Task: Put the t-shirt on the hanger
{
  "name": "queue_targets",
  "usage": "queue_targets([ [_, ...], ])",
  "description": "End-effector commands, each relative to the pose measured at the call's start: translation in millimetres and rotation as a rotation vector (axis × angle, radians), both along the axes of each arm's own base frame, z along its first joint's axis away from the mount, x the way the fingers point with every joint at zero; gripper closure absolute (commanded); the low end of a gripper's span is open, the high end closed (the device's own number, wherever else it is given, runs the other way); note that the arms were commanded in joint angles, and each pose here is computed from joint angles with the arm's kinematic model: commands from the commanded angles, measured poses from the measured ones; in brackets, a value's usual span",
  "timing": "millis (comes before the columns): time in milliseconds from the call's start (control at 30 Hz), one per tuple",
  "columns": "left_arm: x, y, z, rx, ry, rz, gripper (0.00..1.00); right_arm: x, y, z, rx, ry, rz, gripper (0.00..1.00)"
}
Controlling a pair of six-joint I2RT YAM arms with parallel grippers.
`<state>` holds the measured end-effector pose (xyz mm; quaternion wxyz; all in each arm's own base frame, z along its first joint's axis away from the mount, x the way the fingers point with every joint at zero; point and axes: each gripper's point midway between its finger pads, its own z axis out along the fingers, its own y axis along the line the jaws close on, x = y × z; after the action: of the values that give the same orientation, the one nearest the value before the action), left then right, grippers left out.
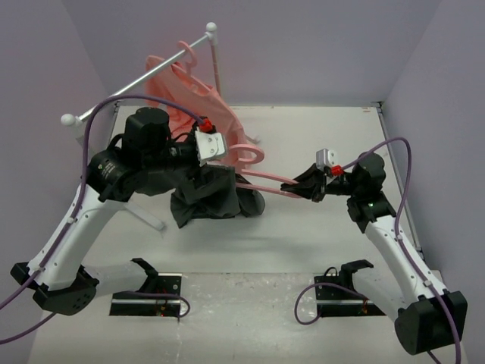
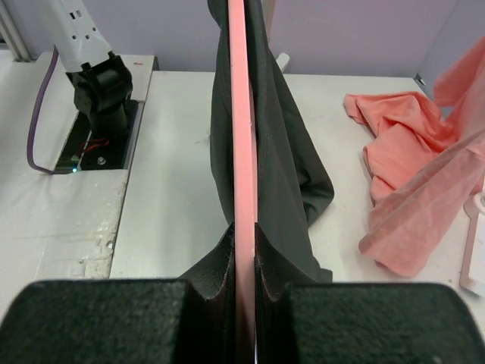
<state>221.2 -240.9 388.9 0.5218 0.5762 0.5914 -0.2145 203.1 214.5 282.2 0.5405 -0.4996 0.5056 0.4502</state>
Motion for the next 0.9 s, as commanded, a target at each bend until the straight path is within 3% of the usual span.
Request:
queue_targets([
  [0, -24.7, -5.3, -31.2, 0.028, 0.106, -0.112, 0.23, -11.6, -1.1, 14.1, -0.02, -0.081, 0.082, 1.0],
  [167, -32.9, -13.2, -40.3, 0.035, 0.163, -0.184, 0.53, -7.1, -0.7, 15.8, -0.018, -0.084, 0.071, 1.0],
  [200, -33.9, -13.9, -40.0, 0.034, 0.165, -0.192, 0.71, -6.3, -0.3, 16.3, -0.019, -0.077, 0.073, 1.0],
  [233, -32.2, -13.8, -40.1, 0.035, 0.162, -0.185, 0.95, -5.0, 0.0, 17.1, -0.019, -0.073, 0.073, 1.0],
  [267, -29.5, -13.3, -40.1, 0.036, 0.158, -0.17, 1.0, -3.7, 0.2, 18.4, -0.019, -0.07, 0.073, 1.0],
  [467, -15.5, -8.9, -48.2, 0.032, 0.091, -0.102, 1.0, -2.0, 0.9, 22.9, -0.006, -0.095, 0.07, 1.0],
  [633, -15.2, -11.1, -42.7, -0.022, 0.062, -0.092, 1.0, 10.6, 1.3, 25.9, 0.033, -0.028, 0.003, 1.0],
  [667, -10.0, -9.9, -40.0, -0.05, 0.056, -0.048, 1.0, 13.9, 1.9, 29.7, 0.049, -0.006, -0.012, 0.94],
  [700, -0.4, -7.8, -39.0, -0.074, 0.043, 0.014, 1.0, 22.9, 1.3, 33.5, 0.07, 0.041, -0.066, 0.73],
  [733, 10.8, -4.3, -38.6, -0.098, 0.032, 0.088, 1.0, 37.3, -1.4, 36.8, 0.099, 0.112, -0.161, 0.41],
  [767, 15.0, 0.5, -34.0, -0.146, 0.059, 0.165, 1.0, 48.7, -5.3, 40.6, 0.128, 0.177, -0.246, 0.16],
  [800, 23.4, 5.0, -34.7, -0.146, 0.042, 0.214, 1.0, 50.8, -7.8, 43.4, 0.152, 0.245, -0.281, 0.14],
  [867, 25.2, 11.1, -32.2, -0.168, 0.05, 0.266, 1.0, 93.7, -44.3, 49.1, 0.264, 0.436, -0.649, 0.01],
])
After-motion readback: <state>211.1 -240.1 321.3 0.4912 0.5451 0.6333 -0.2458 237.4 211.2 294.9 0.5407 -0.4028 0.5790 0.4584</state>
